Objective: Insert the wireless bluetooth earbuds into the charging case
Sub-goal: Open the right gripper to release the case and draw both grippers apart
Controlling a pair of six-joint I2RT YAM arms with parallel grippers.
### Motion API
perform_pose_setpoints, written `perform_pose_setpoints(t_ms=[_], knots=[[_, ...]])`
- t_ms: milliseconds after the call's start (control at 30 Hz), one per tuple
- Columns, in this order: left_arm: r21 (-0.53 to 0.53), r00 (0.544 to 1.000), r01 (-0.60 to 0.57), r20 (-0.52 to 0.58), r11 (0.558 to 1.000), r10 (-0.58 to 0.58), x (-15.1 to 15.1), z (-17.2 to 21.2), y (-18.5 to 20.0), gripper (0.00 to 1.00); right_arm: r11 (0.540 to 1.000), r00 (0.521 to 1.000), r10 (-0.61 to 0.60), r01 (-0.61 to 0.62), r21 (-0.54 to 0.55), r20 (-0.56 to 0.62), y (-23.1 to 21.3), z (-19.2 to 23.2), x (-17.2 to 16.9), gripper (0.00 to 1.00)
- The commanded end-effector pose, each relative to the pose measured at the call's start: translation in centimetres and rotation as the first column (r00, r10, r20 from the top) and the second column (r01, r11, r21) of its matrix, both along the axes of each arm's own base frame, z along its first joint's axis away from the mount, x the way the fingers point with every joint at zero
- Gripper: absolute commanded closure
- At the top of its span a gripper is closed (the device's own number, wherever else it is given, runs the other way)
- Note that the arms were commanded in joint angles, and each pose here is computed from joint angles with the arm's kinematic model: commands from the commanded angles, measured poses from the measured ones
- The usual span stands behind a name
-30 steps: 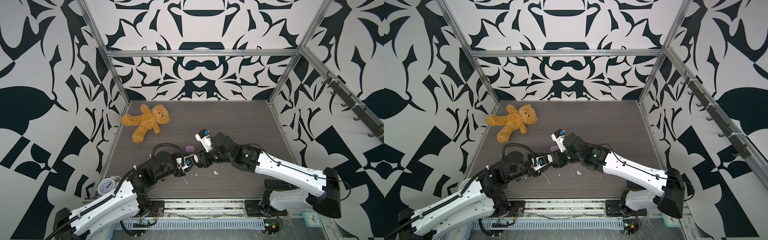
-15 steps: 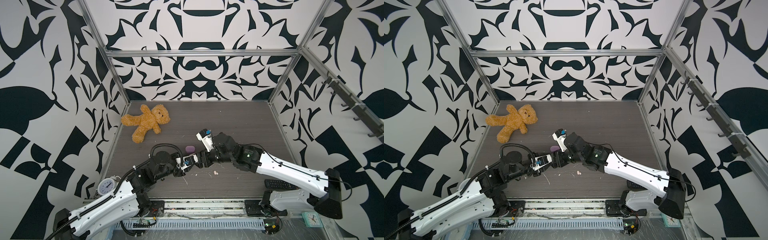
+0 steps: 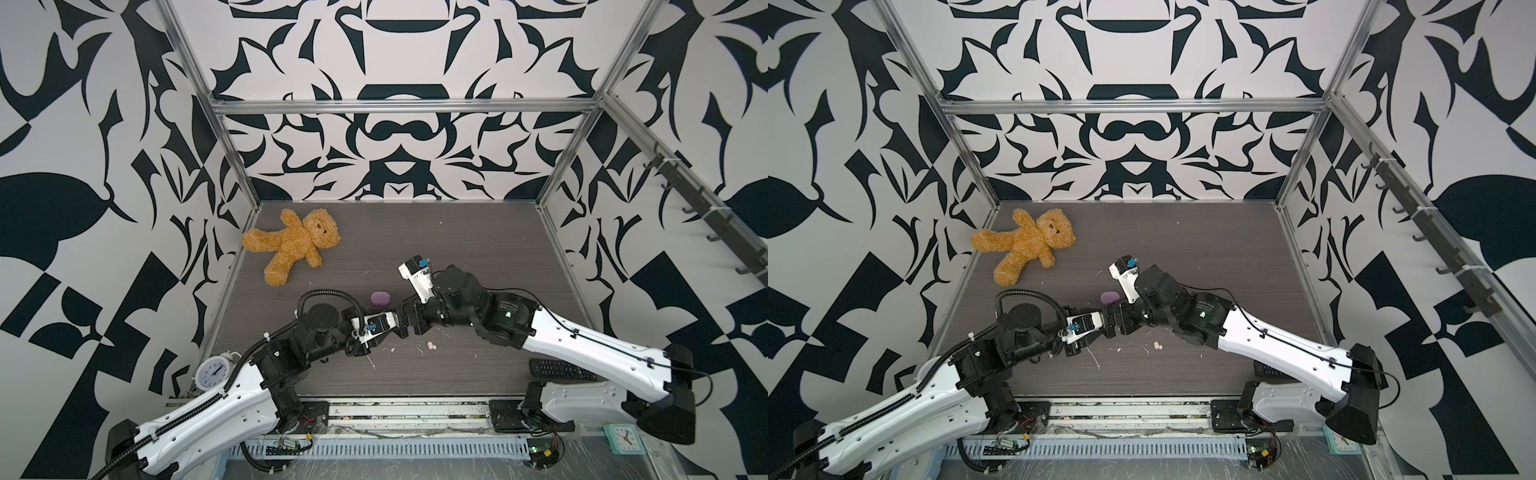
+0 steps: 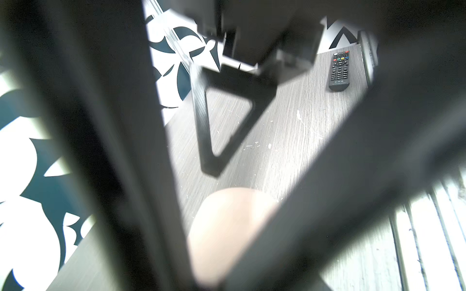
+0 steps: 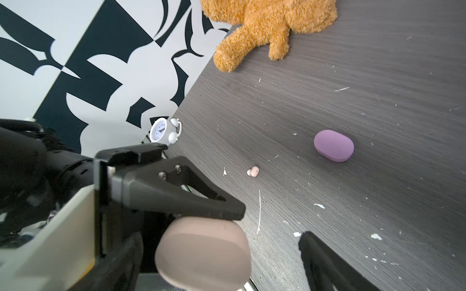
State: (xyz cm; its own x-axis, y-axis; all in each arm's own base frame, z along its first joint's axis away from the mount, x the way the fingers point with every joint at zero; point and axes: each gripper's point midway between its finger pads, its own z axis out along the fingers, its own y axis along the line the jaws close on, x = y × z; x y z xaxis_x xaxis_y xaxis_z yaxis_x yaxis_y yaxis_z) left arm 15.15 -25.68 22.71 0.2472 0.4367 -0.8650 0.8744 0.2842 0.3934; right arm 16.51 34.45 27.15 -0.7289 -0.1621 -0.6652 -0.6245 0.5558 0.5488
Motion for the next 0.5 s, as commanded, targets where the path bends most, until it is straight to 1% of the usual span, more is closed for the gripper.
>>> perform_pose_setpoints(t_ms=[0, 67, 167, 233, 300, 400, 467], knots=[[0.008, 0.995, 0.049, -0.083, 0.999, -0.048, -1.5, -0.3, 0.2, 1.0, 0.994, 0.993, 0.036, -0.047, 0.101, 0.112, -0.4, 4.4, -1.0, 0.01], [-0.009, 0.985, 0.079, -0.156, 0.997, -0.079, -2.6, 0.0, 0.1, 1.0, 0.992, 0.988, 0.039, -0.056, 0.116, 0.148, -1.0, 5.1, -1.2, 0.01], [-0.042, 0.941, 0.135, -0.308, 0.99, -0.141, -4.8, 0.5, 0.2, 1.0, 0.988, 0.974, 0.052, -0.083, 0.131, 0.22, -1.9, 5.8, -1.7, 0.01], [-0.081, 0.902, 0.132, -0.404, 0.988, -0.153, -5.7, 1.1, 0.2, 1.0, 0.978, 0.957, 0.103, -0.148, 0.15, 0.271, -2.2, 5.9, -2.7, 0.01], [-0.102, 0.859, 0.119, -0.488, 0.988, -0.155, -6.4, 1.5, 0.2, 1.0, 0.968, 0.945, 0.136, -0.191, 0.166, 0.297, -2.3, 5.9, -3.5, 0.01], [-0.103, 0.799, 0.1, -0.585, 0.99, -0.141, -7.1, 1.9, 0.4, 1.0, 0.948, 0.921, 0.191, -0.263, 0.181, 0.339, -2.4, 5.9, -4.7, 0.0], [-0.09, 0.765, 0.092, -0.631, 0.992, -0.129, -7.4, 2.0, 0.5, 1.0, 0.925, 0.893, 0.242, -0.331, 0.188, 0.379, -2.4, 6.2, -5.7, 0.0]])
